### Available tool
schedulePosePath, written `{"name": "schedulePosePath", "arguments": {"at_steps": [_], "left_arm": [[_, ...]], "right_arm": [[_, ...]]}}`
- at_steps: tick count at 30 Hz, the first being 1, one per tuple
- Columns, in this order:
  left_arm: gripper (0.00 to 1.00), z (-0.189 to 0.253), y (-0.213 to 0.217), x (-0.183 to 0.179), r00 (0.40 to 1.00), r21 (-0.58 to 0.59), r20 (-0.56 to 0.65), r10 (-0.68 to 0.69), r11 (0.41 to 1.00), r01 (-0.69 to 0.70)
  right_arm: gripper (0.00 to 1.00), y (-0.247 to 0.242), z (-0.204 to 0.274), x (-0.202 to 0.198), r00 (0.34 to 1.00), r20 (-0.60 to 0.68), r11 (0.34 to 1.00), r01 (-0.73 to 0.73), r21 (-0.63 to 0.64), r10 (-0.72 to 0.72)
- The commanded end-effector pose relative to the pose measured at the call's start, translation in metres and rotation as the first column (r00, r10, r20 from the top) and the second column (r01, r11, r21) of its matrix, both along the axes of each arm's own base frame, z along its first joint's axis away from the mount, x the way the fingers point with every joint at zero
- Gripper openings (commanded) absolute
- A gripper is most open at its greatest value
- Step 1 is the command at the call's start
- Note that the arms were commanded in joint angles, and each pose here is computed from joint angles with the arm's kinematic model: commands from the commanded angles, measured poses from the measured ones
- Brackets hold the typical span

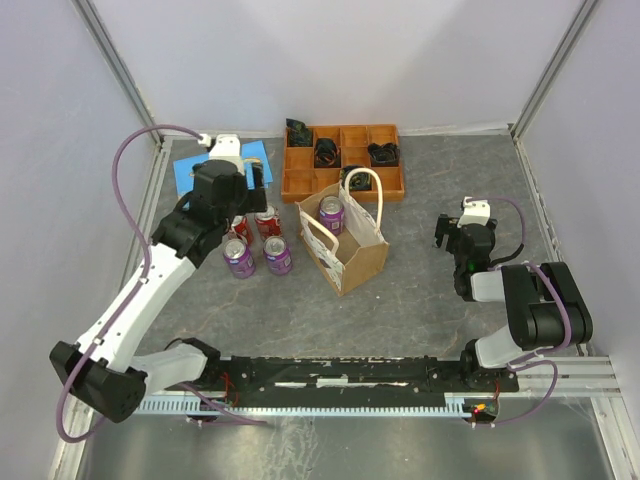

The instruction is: Take the beverage out of the canvas bag

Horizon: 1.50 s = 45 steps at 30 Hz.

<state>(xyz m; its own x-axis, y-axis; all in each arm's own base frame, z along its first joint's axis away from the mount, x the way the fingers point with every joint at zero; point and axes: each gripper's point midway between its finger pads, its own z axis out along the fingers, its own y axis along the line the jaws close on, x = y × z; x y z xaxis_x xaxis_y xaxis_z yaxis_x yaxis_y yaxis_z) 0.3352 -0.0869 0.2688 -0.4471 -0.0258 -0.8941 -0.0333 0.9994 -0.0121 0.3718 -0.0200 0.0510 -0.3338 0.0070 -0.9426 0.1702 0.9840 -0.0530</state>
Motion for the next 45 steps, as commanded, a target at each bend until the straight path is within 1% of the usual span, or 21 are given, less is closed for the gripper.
{"name": "schedulePosePath", "arguments": {"at_steps": [1,5,7,10,15,16,18,21,24,27,31,40,45], "left_arm": [[0.91,0.044,-0.051,0.001,0.975,0.056,0.093,-0.202,0.979,0.197],[0.90,0.055,-0.107,0.001,0.936,0.138,0.088,-0.340,0.935,0.327],[0.89,0.057,-0.135,0.002,0.910,0.181,0.078,-0.407,0.904,0.388],[0.88,0.056,-0.169,0.007,0.879,0.223,0.062,-0.473,0.865,0.450],[0.87,0.049,-0.214,0.020,0.833,0.241,0.051,-0.551,0.817,0.525],[0.86,0.045,-0.221,0.022,0.824,0.237,0.047,-0.565,0.807,0.540],[0.79,0.038,-0.233,0.027,0.810,0.232,0.035,-0.585,0.794,0.563],[0.72,0.014,-0.247,0.033,0.795,0.229,-0.021,-0.606,0.771,0.594],[0.66,-0.012,-0.255,0.038,0.789,0.229,-0.083,-0.609,0.759,0.610],[0.65,-0.034,-0.254,0.042,0.805,0.239,-0.129,-0.579,0.770,0.592],[0.65,-0.052,-0.248,0.047,0.829,0.254,-0.168,-0.534,0.789,0.560],[0.74,-0.083,-0.223,0.058,0.866,0.235,-0.223,-0.449,0.837,0.494],[0.76,-0.096,-0.218,0.062,0.868,0.232,-0.243,-0.432,0.843,0.485]], "right_arm": [[0.99,0.000,0.020,0.013,0.998,0.068,1.000,-0.001,-0.001,0.001],[0.99,-0.001,0.020,0.012,0.998,0.067,1.000,0.001,-0.001,-0.001],[0.99,-0.001,0.020,0.012,0.998,0.068,1.000,0.000,-0.001,0.000],[0.99,-0.001,0.020,0.013,0.998,0.068,1.000,0.000,0.000,0.000],[0.99,-0.001,0.020,0.012,0.998,0.067,1.000,0.000,-0.001,0.000],[0.99,-0.001,0.020,0.012,0.998,0.067,1.000,0.000,-0.001,0.000],[0.99,-0.001,0.020,0.012,0.998,0.067,1.000,0.001,-0.001,-0.001],[0.99,-0.001,0.020,0.012,0.998,0.066,1.000,0.001,-0.001,-0.001],[0.99,0.000,0.020,0.012,0.998,0.067,1.000,0.000,-0.001,0.001],[0.99,0.000,0.020,0.012,0.998,0.067,1.000,0.000,0.000,0.000],[0.99,-0.001,0.020,0.012,0.998,0.067,1.000,0.000,0.000,0.000],[0.99,-0.001,0.020,0.012,0.998,0.066,1.000,0.001,-0.001,-0.001],[0.99,-0.001,0.020,0.012,0.998,0.067,1.000,0.001,-0.001,-0.001]]}}
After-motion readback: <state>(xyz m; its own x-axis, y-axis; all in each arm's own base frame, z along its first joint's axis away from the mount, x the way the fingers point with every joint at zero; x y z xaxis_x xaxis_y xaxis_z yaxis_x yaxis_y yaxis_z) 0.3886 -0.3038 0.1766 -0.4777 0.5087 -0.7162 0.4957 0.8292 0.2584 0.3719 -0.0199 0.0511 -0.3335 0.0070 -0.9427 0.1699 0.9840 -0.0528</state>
